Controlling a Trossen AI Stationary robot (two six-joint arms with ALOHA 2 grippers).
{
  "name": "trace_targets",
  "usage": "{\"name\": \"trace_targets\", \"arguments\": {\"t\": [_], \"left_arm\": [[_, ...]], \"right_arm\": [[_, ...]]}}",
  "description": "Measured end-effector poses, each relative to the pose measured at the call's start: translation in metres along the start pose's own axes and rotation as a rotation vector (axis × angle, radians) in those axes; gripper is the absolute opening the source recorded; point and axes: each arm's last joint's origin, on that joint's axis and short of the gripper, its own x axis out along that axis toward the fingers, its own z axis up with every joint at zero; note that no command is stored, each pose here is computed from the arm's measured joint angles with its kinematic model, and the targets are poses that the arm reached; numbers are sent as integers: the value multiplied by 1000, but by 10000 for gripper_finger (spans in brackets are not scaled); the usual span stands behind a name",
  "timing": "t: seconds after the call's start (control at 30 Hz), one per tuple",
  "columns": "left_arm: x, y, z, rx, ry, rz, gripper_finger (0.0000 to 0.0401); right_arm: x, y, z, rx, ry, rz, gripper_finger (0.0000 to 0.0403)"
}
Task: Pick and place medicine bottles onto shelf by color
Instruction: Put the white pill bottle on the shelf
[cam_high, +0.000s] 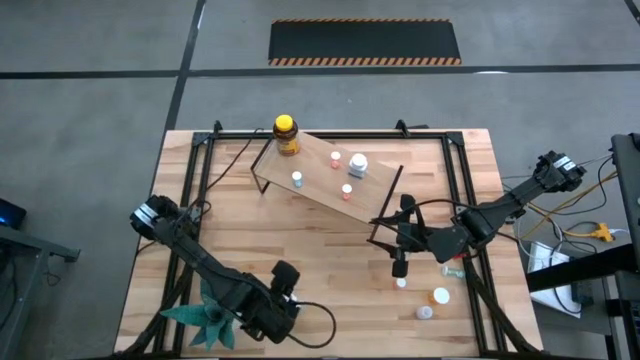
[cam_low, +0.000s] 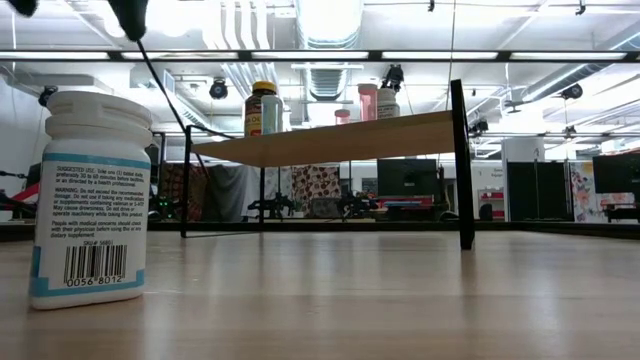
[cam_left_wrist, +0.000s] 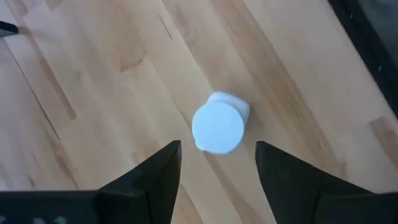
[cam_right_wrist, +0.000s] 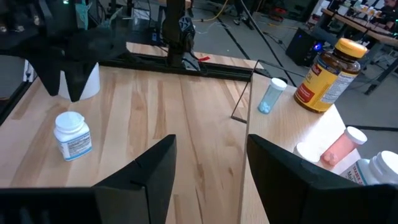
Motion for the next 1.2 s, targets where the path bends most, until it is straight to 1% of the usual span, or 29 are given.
{"name": "trace_targets", "arguments": {"t": [0.2, 0.4, 0.5, 0.6, 0.77, 1.2], "left_arm": [[9, 0, 2, 61, -3, -4, 196], [18, -2, 1, 123, 18, 0, 243], [27, -6, -2, 155, 14, -46, 259], [37, -8, -6, 177, 15, -63, 262], [43, -3, -8, 165, 9, -36, 263], [35, 0, -7, 154, -12, -44, 263]], "right_arm": [[0, 0, 0, 0, 0, 0, 187], [0, 0, 0, 19, 0, 0, 187], [0, 0, 0, 28, 0, 0, 187], [0, 0, 0, 35, 1, 0, 187], [0, 0, 0, 48, 1, 0, 187], [0, 0, 0, 45, 2, 0, 187]]}}
